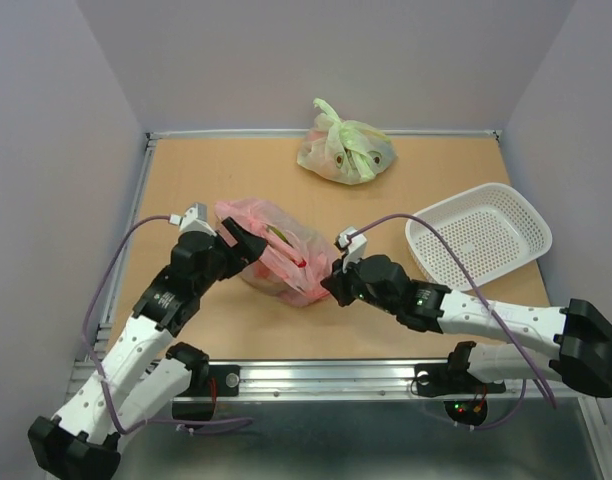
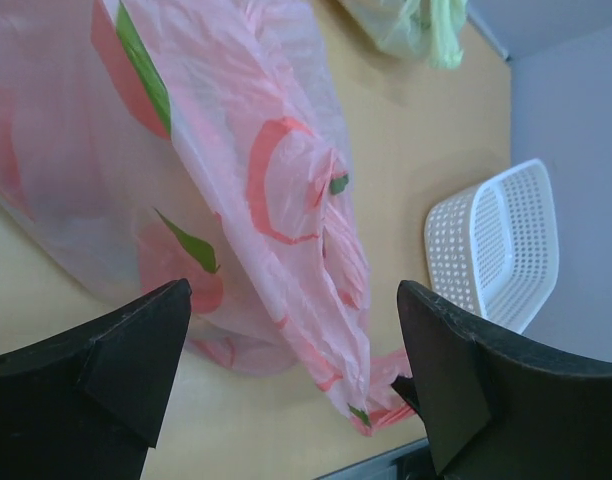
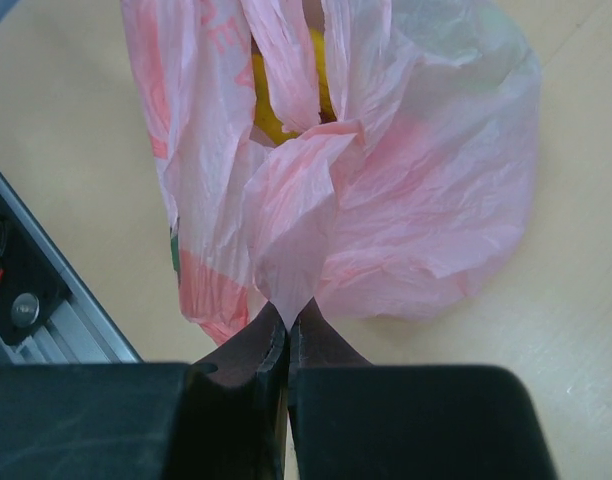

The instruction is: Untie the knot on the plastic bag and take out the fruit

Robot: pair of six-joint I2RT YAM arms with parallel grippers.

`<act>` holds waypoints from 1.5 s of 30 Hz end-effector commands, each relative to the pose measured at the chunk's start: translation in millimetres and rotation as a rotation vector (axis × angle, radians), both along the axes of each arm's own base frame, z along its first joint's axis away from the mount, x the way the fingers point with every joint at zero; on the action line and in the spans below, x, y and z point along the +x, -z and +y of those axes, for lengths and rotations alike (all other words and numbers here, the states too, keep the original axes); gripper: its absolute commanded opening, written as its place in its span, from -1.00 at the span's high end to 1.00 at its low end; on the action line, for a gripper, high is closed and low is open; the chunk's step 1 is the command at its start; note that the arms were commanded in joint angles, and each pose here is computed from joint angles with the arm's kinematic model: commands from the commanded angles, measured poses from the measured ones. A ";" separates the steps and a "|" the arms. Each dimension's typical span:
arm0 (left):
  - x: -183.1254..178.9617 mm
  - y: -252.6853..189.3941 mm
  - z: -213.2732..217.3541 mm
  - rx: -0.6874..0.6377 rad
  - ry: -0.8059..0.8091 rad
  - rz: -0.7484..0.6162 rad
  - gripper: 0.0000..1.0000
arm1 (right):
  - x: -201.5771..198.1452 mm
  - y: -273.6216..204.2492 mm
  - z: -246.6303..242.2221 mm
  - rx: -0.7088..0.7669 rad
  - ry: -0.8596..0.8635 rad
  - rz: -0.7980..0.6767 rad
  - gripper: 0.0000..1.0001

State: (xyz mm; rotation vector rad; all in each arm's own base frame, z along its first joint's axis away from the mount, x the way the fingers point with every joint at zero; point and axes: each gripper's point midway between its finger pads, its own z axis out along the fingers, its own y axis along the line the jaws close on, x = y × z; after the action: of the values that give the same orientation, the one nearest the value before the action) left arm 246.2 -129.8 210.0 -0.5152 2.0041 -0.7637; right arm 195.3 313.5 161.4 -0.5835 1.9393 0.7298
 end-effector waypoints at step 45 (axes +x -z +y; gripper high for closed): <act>-14.3 114.8 8.1 0.283 -0.111 0.242 1.00 | 146.6 -27.9 79.5 -0.350 0.069 -0.184 -0.93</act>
State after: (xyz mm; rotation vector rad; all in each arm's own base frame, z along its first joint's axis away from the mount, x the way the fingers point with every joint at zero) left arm 233.0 -126.1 94.7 -0.5886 2.2466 -0.3736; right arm 318.1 388.2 184.4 -0.7763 1.9035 0.2428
